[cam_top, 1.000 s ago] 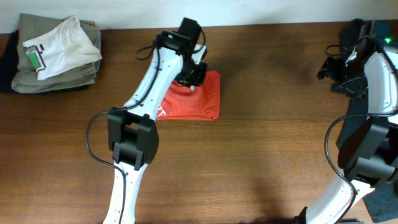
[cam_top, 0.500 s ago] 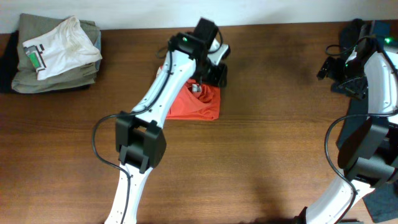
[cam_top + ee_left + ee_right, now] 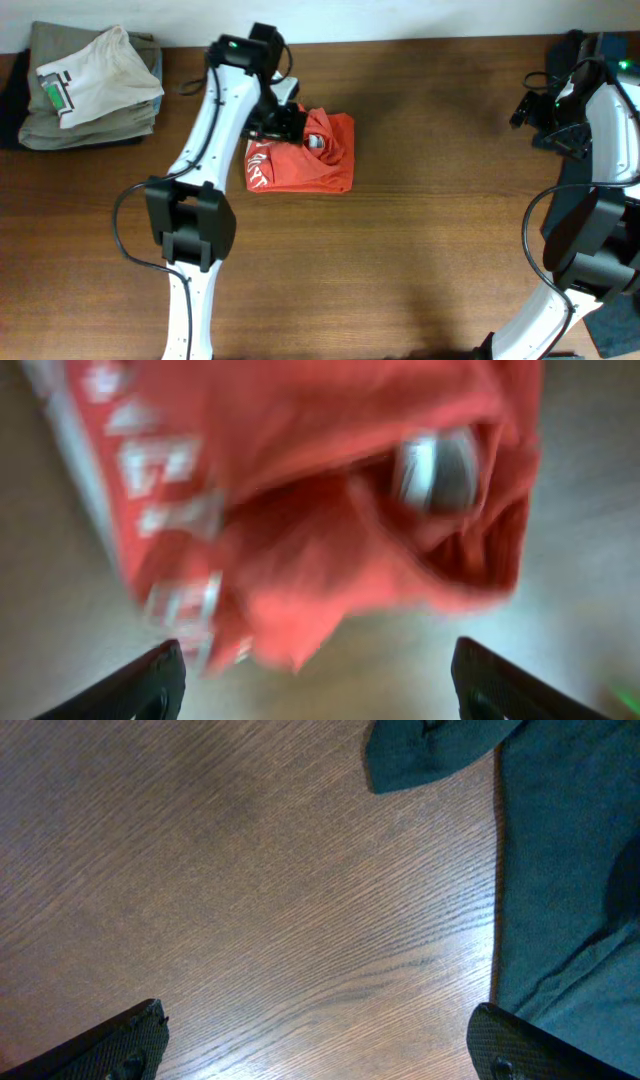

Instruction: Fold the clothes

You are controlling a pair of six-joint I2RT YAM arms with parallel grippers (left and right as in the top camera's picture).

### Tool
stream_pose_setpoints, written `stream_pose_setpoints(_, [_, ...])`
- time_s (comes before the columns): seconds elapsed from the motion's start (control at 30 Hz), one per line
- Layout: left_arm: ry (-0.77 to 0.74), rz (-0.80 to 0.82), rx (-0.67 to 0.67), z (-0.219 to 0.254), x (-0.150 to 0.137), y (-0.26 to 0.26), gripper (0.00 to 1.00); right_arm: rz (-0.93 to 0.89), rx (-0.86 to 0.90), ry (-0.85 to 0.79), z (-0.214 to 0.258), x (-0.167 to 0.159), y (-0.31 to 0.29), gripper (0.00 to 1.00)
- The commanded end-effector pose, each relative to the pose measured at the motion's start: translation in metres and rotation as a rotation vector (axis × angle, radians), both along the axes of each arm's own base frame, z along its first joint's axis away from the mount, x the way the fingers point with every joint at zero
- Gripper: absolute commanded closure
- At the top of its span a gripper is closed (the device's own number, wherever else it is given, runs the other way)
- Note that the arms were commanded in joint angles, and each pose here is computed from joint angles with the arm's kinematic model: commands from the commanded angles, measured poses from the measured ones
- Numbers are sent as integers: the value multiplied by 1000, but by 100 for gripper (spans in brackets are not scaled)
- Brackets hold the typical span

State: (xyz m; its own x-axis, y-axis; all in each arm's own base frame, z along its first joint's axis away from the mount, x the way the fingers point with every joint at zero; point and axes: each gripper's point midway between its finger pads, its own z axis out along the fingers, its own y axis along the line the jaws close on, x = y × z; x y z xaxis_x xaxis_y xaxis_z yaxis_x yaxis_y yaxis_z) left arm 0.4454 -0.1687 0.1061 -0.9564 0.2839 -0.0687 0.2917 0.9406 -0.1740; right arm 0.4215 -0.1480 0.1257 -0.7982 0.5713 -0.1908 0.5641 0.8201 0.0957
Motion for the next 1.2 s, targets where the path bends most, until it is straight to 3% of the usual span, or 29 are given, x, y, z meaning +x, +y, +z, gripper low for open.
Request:
stream_pose_setpoints(0.0, [30, -61, -78, -21, -10, -26, 16, -7, -18, -8, 5, 0, -3, 1])
stream_pose_setpoints(0.13, [52, -89, -88, -38, -19, -40, 18, -8, -18, -8, 5, 0, -3, 1])
stream_pose_setpoints(0.33, [30, -134, -96, -34, -24, -60, 55, -7, -18, -8, 5, 0, -3, 1])
stream_pose_setpoints(0.37, [15, -146, -101, -28, -25, -66, 70, -7, -18, -8, 5, 0, -3, 1])
stream_pose_setpoints(0.43, [-8, -164, -110, -18, -26, -74, 81, -8, -18, -8, 5, 0, -3, 1])
stream_pose_setpoints(0.67, [-5, -252, -109, -7, -55, -111, 76, -7, -18, -8, 5, 0, -3, 1])
stream_pose_setpoints(0.73, [2, -281, -107, -10, -63, -122, 51, -7, -18, -8, 5, 0, -3, 1])
stream_pose_setpoints(0.77, [-1, -296, -108, -11, -66, -128, 50, -8, -18, -8, 5, 0, -3, 1])
stream_pose_setpoints(0.83, [-13, -326, -114, -11, -72, -142, 29, -7, -18, -8, 5, 0, -3, 1])
stream_pose_setpoints(0.87, [-22, -339, -119, -11, -73, -148, 26, -7, -18, -8, 5, 0, -3, 1])
stream_pose_setpoints(1.0, [-71, -336, -140, 6, -65, -150, 26, -8, -18, -8, 5, 0, -3, 1])
stream_pose_setpoints(1.17, [-174, -141, -116, 51, -17, -96, 25, -7, -18, -8, 5, 0, -3, 1])
